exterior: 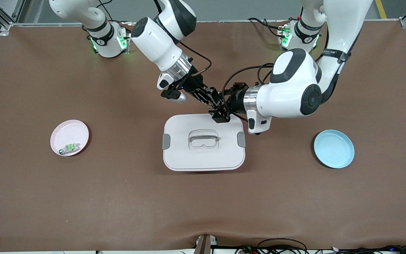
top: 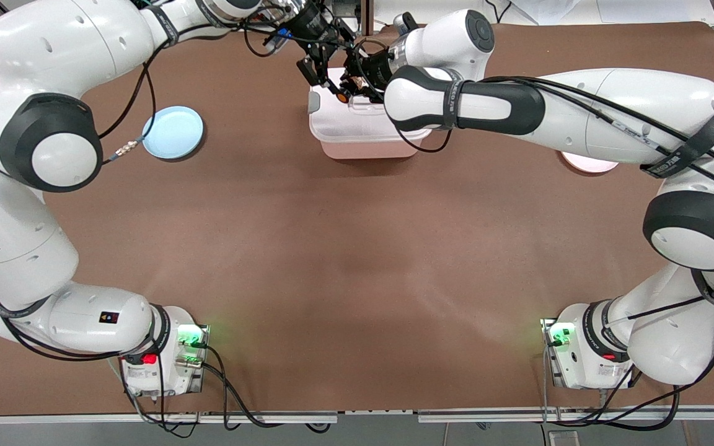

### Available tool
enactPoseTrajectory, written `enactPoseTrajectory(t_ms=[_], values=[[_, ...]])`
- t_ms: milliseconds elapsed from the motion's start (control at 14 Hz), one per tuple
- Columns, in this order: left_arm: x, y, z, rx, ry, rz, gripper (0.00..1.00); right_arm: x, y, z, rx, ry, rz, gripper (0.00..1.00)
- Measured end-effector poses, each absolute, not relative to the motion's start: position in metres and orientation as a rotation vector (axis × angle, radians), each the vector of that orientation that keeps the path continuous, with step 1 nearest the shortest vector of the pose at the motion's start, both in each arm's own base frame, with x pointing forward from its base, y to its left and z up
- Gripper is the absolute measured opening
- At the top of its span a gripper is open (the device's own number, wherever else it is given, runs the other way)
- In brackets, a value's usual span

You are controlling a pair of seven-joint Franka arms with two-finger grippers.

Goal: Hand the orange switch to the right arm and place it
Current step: 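Open the left gripper and pull back while the right gripper holds the switch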

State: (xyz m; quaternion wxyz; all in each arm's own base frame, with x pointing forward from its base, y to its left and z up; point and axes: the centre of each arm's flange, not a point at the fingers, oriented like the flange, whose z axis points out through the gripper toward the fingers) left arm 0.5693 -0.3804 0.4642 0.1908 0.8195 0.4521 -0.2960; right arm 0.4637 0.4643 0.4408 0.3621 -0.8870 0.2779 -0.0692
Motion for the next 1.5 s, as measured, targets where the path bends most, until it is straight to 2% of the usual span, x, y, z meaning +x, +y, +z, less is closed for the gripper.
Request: enactPoseTrajectory(t_ms=[286, 571, 857, 1143, 1500], values=[[0.596, -0.331, 0.485, 2.379, 1.312, -0.616, 1.0, 0.467, 0.435, 0.482, -2.349, 0.634, -0.065, 0.41], [0.62, -0.271, 0.491, 2.555, 1.241, -0.389, 1.0, 0.468, 0.391, 0.509, -2.443, 0.424, -0.017, 0.41], [0.637, -0.206, 0.493, 2.81, 1.081, -0.168, 1.0, 0.473, 0.323, 0.521, -2.709, 0.029, 0.002, 0.41], [0.642, -0.166, 0.521, 2.977, 0.926, 0.059, 1.0, 0.482, 0.245, 0.532, -2.824, -0.359, 0.029, 0.41], [0.638, -0.107, 0.557, 3.101, 0.655, 0.141, 1.0, 0.513, 0.131, 0.525, -2.864, -0.892, -0.001, 0.41]])
